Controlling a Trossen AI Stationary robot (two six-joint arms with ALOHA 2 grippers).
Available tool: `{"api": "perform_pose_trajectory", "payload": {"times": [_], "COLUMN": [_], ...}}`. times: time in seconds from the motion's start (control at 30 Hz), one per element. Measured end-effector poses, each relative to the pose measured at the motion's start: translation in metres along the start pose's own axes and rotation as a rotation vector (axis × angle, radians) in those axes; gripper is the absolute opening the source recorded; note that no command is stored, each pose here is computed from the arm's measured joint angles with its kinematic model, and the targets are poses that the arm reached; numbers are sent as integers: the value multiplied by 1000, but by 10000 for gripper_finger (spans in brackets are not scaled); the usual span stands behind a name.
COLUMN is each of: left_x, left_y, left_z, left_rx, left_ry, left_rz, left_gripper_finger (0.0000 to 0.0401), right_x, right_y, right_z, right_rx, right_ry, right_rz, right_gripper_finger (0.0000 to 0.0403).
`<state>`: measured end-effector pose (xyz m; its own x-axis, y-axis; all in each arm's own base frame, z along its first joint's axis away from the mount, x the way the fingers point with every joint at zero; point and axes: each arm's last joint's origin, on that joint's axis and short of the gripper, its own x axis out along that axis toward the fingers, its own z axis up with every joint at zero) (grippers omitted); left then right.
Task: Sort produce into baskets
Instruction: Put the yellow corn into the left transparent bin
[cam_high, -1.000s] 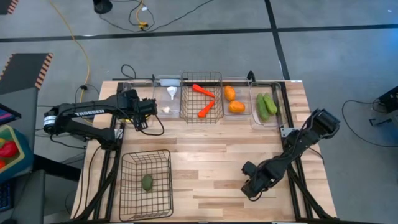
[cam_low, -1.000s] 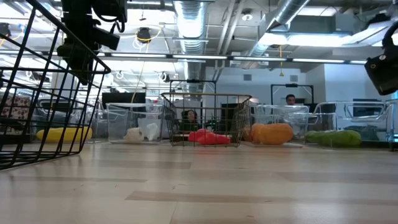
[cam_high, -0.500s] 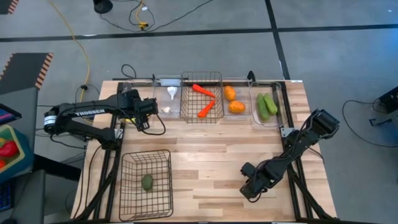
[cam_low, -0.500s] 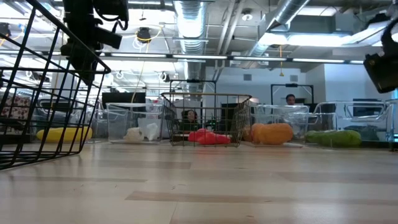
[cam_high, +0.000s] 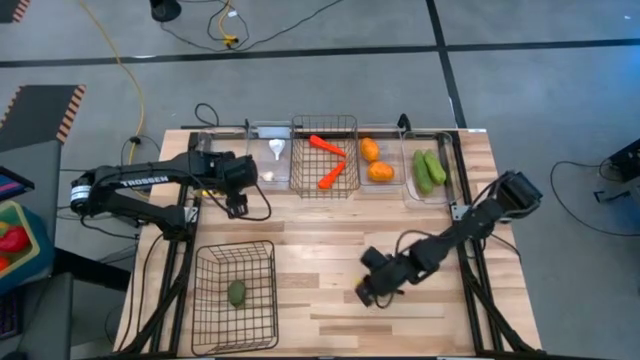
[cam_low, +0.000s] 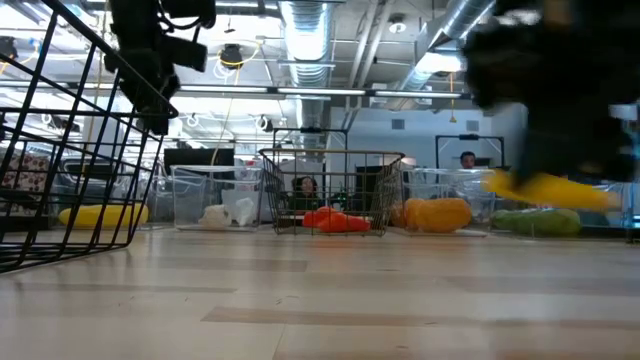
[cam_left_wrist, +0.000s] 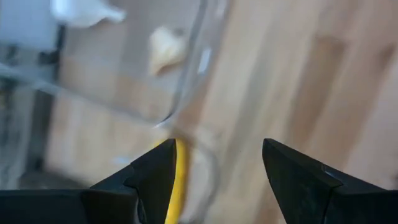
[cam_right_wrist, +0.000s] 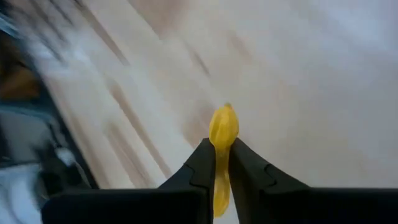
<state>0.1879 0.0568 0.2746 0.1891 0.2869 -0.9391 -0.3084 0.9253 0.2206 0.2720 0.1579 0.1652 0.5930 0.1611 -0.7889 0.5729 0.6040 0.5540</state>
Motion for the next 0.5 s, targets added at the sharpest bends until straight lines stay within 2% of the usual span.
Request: {"api": "perform_pose_trajectory", "payload": {"times": [0.23,0.4,0.5], "left_x": [-5,-14,-21], "left_y": [-17,-33,-41], "left_z": [16,32,40], "left_rx": [25,72,96], "left_ry": [-178,-359,-463], "left_rz": [-243,-431,-486], "left_gripper_finger": [226,226,226], "right_x": [1,-3,-6], "right_y": [11,13,13], "right_z": [55,87,102], "right_rx": [-151,-254,-289], "right_ry": [-291,-448,-514], "right_rz": [157,209,228], "right_gripper_finger": [63,64,64]}}
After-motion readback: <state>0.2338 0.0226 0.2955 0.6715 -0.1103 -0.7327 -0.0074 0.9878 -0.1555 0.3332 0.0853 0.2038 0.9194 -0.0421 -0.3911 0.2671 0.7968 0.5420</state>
